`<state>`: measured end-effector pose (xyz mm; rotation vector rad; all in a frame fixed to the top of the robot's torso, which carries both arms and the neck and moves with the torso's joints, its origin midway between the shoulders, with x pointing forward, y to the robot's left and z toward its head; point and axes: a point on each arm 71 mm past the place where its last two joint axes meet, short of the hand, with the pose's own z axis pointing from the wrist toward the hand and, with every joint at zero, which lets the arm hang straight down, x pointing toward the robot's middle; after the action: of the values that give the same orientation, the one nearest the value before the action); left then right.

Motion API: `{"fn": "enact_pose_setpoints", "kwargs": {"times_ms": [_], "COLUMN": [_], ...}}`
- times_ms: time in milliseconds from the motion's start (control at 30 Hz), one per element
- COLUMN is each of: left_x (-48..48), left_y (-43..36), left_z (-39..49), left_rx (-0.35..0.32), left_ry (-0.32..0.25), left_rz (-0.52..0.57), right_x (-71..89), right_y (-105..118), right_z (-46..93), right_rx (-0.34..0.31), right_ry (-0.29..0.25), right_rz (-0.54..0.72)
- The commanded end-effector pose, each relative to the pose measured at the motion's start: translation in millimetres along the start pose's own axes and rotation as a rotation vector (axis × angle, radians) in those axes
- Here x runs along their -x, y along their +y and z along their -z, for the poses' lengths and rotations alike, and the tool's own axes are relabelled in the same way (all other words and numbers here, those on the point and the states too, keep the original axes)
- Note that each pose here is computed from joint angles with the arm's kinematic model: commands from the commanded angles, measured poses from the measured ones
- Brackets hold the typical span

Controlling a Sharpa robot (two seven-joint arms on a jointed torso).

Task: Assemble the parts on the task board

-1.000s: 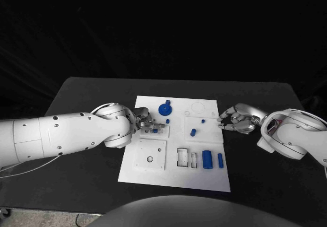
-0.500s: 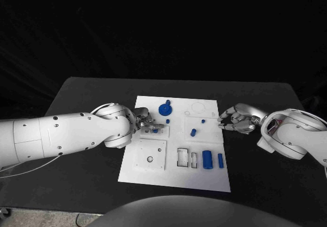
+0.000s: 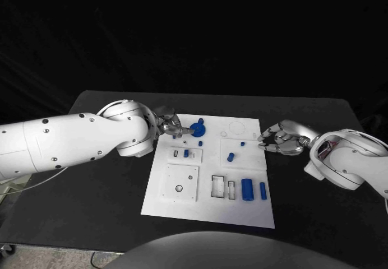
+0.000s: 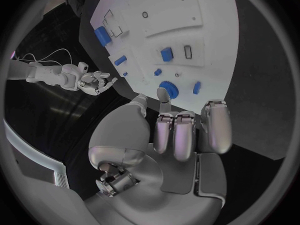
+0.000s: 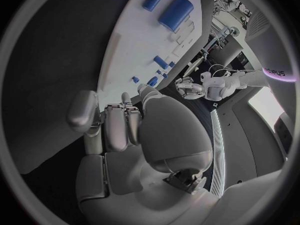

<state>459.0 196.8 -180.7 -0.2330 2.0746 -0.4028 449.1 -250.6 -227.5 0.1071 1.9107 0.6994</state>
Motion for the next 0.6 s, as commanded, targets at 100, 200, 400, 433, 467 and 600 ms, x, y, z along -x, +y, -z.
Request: {"fn": "enact_pose_setpoints", "kwargs": {"times_ms": [100, 200, 400, 433, 467, 600], "left_x": [21.3, 28.6, 32.2, 32.5, 32.8, 33.8], "left_y": [-0.5, 1.8, 8.8, 9.6, 10.7, 14.7], "left_z": [-1.3, -6.1, -20.7, -23.0, -26.0, -36.0], "left_rx": [0.042, 0.067, 0.117, 0.123, 0.129, 0.150], "left_ry": [0.050, 0.077, 0.142, 0.145, 0.147, 0.142], "left_rz": [-0.106, -0.140, -0.185, -0.185, -0.185, -0.181], "right_x": [7.8, 8.3, 9.4, 9.5, 9.6, 9.2], "right_y": [14.5, 17.6, 17.2, 16.8, 16.6, 17.3], "right_z": [-0.5, -0.8, 0.1, 0.1, 0.1, -1.2], "right_rx": [0.116, 0.135, 0.146, 0.146, 0.146, 0.153], "right_ry": [-0.130, -0.143, -0.150, -0.150, -0.150, -0.149], "right_rz": [-0.007, -0.014, -0.030, -0.032, -0.034, -0.041]}}
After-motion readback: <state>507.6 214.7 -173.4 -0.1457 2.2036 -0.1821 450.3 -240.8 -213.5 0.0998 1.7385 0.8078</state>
